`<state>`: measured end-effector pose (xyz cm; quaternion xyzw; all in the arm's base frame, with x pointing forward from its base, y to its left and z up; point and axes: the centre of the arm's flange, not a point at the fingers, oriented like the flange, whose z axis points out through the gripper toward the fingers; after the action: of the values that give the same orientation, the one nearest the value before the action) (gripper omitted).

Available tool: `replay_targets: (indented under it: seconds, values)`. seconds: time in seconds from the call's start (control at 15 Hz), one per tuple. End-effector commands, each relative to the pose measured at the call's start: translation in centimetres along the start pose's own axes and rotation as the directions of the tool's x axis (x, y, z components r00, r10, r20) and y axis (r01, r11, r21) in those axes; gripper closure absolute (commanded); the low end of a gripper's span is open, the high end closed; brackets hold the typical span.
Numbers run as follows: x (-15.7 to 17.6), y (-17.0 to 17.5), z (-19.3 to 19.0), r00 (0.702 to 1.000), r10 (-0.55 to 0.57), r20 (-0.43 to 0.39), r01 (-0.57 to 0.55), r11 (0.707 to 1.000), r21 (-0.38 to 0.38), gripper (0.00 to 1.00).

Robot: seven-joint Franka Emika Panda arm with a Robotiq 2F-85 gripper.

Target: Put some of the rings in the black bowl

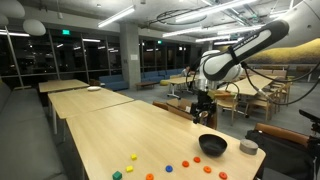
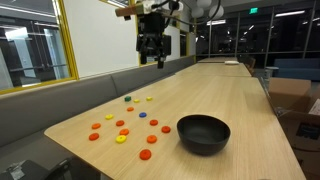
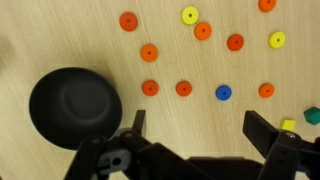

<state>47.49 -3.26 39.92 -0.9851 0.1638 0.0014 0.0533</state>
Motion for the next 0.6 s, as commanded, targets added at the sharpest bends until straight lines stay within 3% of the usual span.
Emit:
replay_targets:
  seconds: [0.0, 0.53]
  values:
    - [2.4, -3.5, 6.5, 0.996, 0.076, -0.045, -0.077, 0.997, -0.013, 0.00]
    - [6.4, -6.5, 19.5, 0.983, 0.178, 0.042, -0.176, 0.983, -0.049, 0.00]
